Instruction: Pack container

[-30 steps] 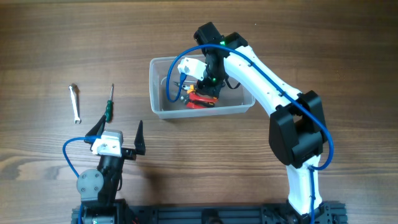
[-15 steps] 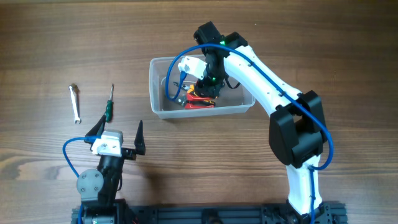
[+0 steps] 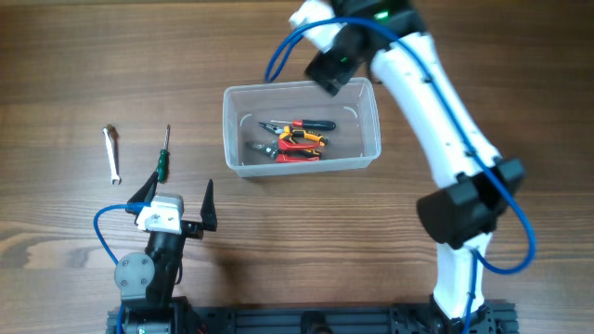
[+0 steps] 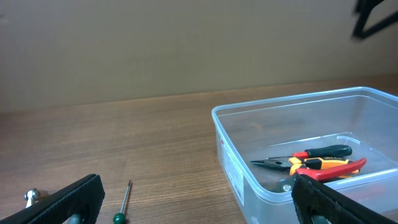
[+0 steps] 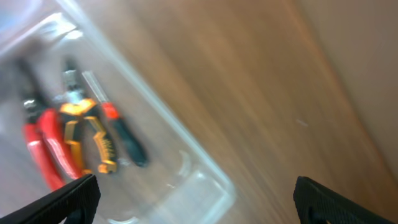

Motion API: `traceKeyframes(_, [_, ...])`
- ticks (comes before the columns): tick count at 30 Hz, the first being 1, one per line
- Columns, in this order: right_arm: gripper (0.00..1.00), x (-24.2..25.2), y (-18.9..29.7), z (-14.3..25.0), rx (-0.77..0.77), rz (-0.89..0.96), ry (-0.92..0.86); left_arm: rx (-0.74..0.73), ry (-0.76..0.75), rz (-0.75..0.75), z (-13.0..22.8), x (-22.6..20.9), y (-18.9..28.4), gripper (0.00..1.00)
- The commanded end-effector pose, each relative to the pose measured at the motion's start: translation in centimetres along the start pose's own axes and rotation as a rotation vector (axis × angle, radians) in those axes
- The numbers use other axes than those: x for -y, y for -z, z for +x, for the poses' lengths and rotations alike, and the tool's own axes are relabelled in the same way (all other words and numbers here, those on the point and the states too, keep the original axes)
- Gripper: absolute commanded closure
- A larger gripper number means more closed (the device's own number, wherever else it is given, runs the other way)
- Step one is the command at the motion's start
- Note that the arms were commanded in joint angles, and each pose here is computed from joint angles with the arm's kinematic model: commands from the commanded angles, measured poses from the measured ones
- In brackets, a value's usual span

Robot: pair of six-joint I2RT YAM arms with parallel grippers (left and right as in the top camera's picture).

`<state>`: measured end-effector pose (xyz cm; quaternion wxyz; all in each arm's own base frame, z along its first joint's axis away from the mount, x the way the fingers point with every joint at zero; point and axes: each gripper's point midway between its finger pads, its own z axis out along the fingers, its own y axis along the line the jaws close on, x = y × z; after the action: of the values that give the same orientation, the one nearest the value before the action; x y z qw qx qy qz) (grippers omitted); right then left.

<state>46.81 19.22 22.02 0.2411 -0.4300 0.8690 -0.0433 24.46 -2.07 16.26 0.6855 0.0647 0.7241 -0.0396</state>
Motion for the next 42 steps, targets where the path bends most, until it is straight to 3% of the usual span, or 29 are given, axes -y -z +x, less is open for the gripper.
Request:
traceKeyframes(1, [0.00, 6.0, 6.7, 2.3, 0.055, 0.158, -0.227, -0.001, -0.012, 0.001, 0.2, 0.1, 0.0, 0.00])
traceKeyframes(10, [0.00, 13.3, 15.2, 12.0, 0.066, 0.314, -0.663, -0.001, -0.012, 0.002, 0.2, 0.1, 0.0, 0.00])
traceKeyframes(16, [0.00, 14.4, 15.6, 19.1, -0.078, 0.314, -0.857, -0.001, -0.012, 0.002, 0.2, 0.1, 0.0, 0.00])
traceKeyframes(27, [0.00, 15.3, 9.0, 27.2, -0.167, 0.195, -1.050, -0.001, -0.012, 0.002, 0.2, 0.1, 0.0, 0.00])
traceKeyframes(42, [0.00, 13.1, -0.5, 33.0, -0.282, 0.229, -1.057, -0.001, -0.012, 0.002, 0.2, 0.1, 0.0, 0.00])
